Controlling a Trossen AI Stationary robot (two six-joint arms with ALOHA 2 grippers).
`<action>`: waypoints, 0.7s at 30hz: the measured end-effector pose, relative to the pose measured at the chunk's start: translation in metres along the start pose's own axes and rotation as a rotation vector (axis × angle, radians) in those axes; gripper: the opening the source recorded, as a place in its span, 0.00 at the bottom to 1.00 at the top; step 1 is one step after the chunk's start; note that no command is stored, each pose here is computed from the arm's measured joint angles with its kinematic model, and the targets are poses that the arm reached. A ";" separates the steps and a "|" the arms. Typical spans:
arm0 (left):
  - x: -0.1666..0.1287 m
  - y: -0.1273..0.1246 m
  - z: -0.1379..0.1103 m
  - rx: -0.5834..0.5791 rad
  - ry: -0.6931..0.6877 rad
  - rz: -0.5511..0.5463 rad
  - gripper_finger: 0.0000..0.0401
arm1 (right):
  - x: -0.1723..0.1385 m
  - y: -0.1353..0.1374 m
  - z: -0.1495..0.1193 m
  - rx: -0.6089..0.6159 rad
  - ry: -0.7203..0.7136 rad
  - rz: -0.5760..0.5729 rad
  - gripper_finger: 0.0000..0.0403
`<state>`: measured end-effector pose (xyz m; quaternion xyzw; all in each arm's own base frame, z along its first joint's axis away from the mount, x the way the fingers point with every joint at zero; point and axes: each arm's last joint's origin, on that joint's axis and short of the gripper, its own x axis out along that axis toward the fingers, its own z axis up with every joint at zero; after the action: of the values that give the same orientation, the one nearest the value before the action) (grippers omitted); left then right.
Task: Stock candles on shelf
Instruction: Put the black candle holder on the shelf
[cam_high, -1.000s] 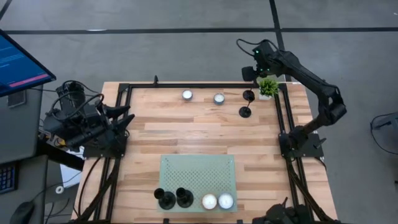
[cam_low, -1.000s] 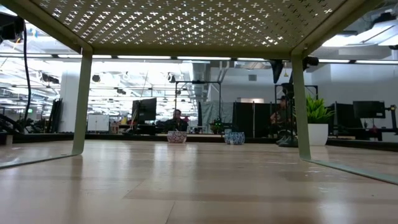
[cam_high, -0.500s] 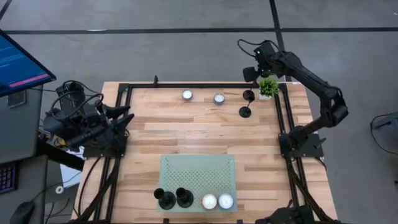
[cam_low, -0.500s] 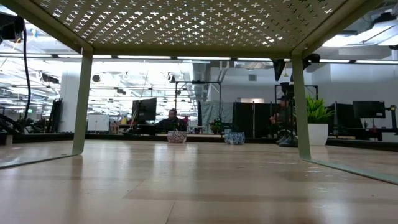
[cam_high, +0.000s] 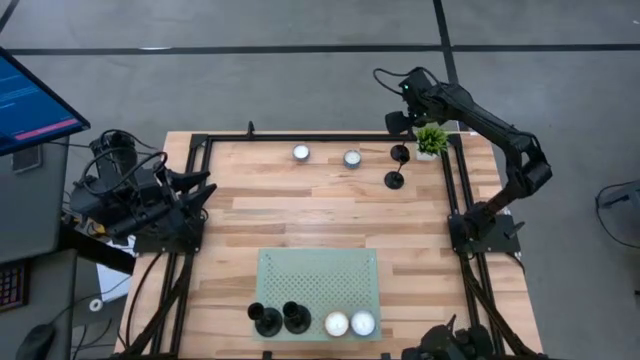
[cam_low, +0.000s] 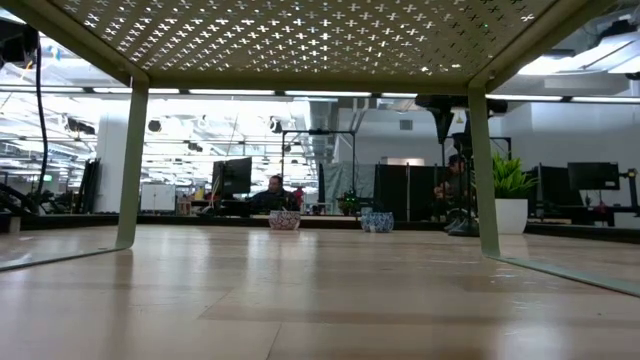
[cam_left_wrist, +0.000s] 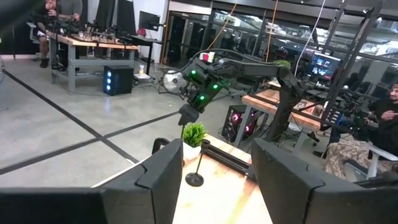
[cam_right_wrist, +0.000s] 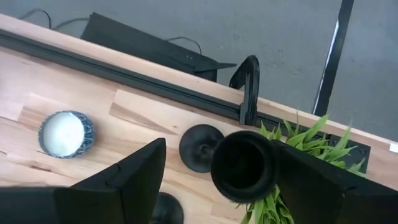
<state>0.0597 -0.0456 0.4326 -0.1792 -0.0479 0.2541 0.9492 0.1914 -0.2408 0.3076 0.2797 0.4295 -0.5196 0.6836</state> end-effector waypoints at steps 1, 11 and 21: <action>0.000 -0.001 0.000 0.002 0.000 0.000 0.47 | 0.002 0.001 0.000 -0.001 0.006 -0.002 0.69; 0.000 -0.005 -0.002 0.011 0.000 0.000 0.47 | 0.004 -0.002 -0.005 -0.014 0.063 -0.022 0.62; 0.000 -0.005 -0.002 0.010 0.000 0.000 0.47 | 0.004 -0.002 -0.002 -0.042 0.047 -0.015 0.43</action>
<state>0.0625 -0.0504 0.4321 -0.1743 -0.0466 0.2545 0.9501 0.1887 -0.2415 0.3029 0.2742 0.4585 -0.5087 0.6751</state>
